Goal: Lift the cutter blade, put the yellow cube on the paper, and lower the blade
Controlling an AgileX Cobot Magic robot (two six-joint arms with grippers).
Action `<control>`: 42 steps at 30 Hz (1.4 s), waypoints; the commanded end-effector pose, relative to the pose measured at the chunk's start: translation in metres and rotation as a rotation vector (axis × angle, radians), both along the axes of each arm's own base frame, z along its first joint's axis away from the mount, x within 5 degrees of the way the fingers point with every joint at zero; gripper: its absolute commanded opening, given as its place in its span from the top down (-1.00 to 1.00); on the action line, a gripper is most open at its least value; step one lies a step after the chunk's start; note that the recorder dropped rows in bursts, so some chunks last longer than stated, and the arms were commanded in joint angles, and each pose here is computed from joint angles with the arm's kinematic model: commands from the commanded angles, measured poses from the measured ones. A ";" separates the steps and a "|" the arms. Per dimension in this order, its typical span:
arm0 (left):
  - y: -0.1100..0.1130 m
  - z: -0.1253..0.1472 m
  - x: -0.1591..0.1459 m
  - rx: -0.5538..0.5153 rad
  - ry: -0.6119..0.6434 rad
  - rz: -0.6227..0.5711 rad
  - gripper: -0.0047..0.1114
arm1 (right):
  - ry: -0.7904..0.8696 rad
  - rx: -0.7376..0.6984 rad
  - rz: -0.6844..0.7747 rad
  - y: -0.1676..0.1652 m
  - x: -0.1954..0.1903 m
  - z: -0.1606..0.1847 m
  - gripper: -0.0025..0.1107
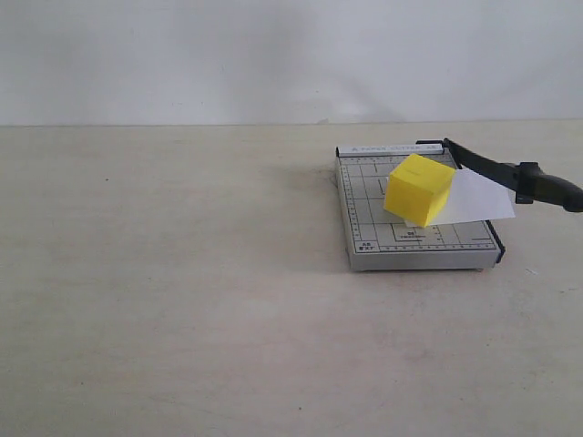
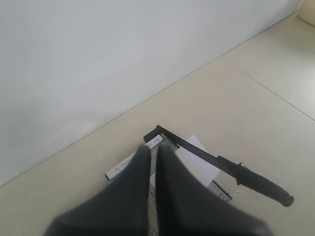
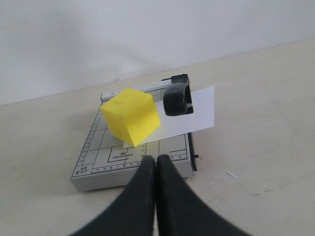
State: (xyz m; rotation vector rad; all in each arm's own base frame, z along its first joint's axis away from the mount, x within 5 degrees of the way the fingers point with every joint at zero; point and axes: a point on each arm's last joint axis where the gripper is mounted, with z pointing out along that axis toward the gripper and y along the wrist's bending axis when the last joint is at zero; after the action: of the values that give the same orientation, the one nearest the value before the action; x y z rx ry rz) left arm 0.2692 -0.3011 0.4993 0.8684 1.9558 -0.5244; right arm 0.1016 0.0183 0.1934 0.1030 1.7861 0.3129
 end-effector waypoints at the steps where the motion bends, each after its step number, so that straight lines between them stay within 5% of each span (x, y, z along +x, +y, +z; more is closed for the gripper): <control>1: 0.001 0.003 -0.003 -0.040 0.037 0.015 0.84 | -0.010 -0.007 -0.001 0.000 0.000 0.000 0.94; 7: -0.003 0.006 -0.006 -0.085 0.046 -0.025 0.84 | -0.010 -0.007 -0.001 0.000 0.000 0.000 0.94; 11: -0.036 0.023 -0.001 -0.412 -0.069 -0.224 0.84 | -0.010 -0.007 -0.001 0.000 0.000 0.000 0.94; 13: -0.046 0.016 0.001 -0.444 -0.077 -0.278 0.84 | -0.010 -0.007 -0.001 0.000 0.000 0.000 0.94; 14: -0.061 -0.008 0.012 -0.402 -0.024 -0.287 0.84 | -0.010 -0.007 -0.001 0.000 0.000 0.000 0.94; 17: -0.070 -0.021 0.017 -0.399 0.012 -0.304 0.84 | -0.010 -0.007 -0.001 0.000 0.000 0.000 0.94; 31: -0.078 -0.035 0.015 -0.350 0.076 -0.330 0.84 | -0.010 -0.007 -0.001 0.000 0.000 0.000 0.94; 39: -0.099 -0.022 -0.005 -0.433 -0.107 -0.366 0.84 | -0.010 -0.007 -0.001 0.000 0.000 0.000 0.94; 42: -0.109 -0.032 -0.008 -0.392 -0.070 -0.364 0.84 | -0.010 -0.007 -0.001 0.000 0.000 0.000 0.94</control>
State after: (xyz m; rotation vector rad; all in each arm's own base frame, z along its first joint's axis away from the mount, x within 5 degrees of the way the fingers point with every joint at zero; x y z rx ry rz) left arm 0.2662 -0.4033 0.4708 0.9549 1.5496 -1.0569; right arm 0.1016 0.0183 0.1934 0.1030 1.7861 0.3129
